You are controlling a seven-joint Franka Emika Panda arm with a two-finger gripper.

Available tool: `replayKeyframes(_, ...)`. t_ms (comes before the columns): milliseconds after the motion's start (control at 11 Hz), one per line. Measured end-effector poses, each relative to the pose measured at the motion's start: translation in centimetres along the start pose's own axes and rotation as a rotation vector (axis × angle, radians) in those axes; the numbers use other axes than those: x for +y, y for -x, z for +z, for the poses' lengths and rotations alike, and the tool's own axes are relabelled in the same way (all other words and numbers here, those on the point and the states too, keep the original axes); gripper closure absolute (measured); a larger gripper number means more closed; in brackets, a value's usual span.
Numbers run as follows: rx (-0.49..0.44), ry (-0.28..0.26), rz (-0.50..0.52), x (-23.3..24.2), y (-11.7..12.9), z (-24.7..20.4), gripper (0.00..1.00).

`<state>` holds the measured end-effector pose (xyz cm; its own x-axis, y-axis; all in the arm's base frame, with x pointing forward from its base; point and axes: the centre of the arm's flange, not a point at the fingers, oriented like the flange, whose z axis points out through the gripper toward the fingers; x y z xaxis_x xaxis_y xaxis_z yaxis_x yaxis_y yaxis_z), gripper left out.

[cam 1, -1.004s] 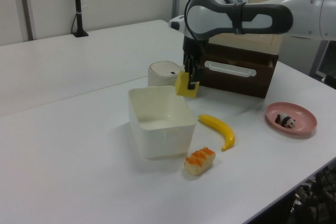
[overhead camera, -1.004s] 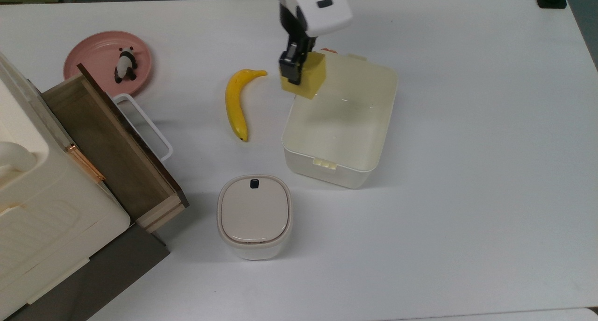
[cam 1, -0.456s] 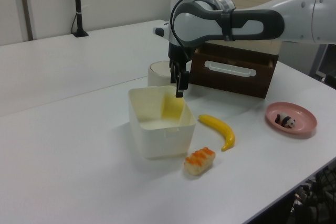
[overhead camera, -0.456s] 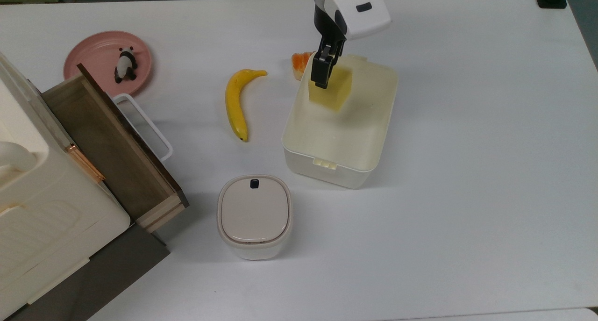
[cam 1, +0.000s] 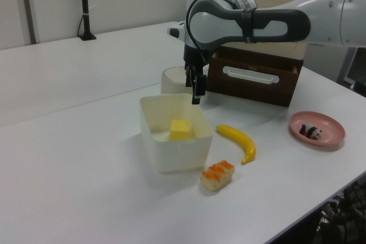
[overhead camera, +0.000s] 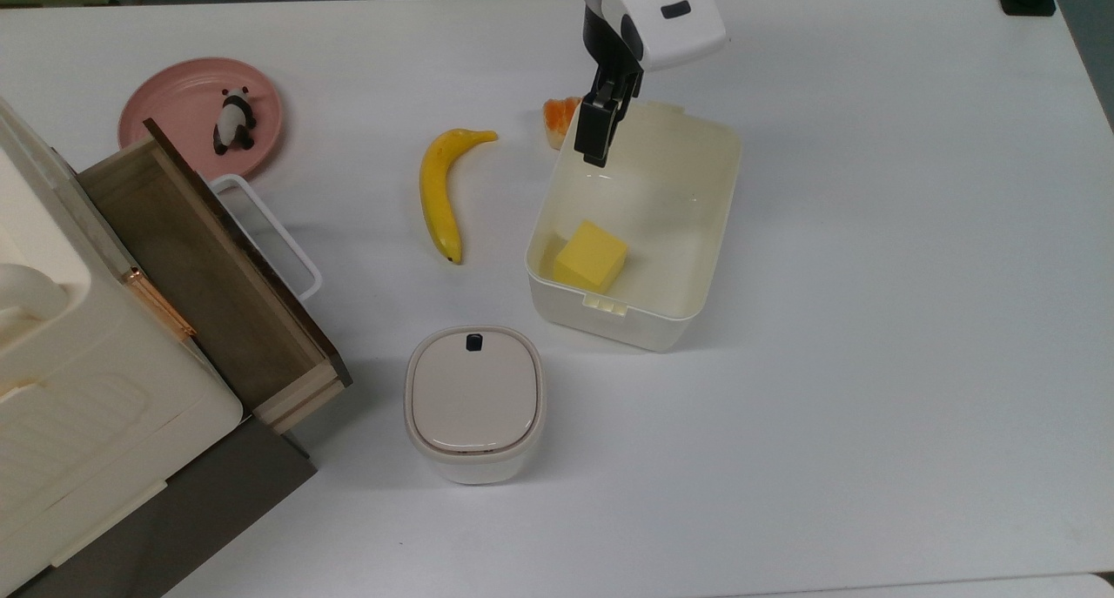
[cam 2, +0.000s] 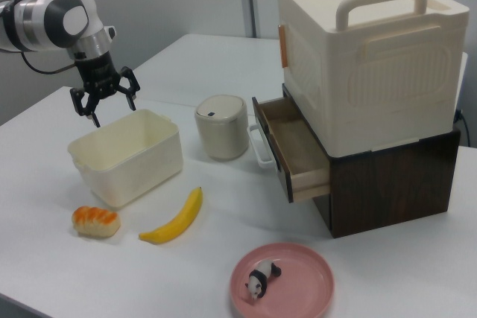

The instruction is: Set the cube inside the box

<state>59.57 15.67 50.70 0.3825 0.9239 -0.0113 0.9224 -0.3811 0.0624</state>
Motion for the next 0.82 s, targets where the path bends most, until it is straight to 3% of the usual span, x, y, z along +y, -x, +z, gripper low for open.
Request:
replayKeyframes(274, 0.008, 0.011, 0.056, 0.5, 0.9, -0.8, 0.0)
replayKeyframes(639, 0.028, 0.026, 0.398, 2.4, 7.7, -5.9, 0.0)
replayKeyframes(822, 0.032, 0.029, 0.562, 2.9, 9.2, -6.5, 0.0)
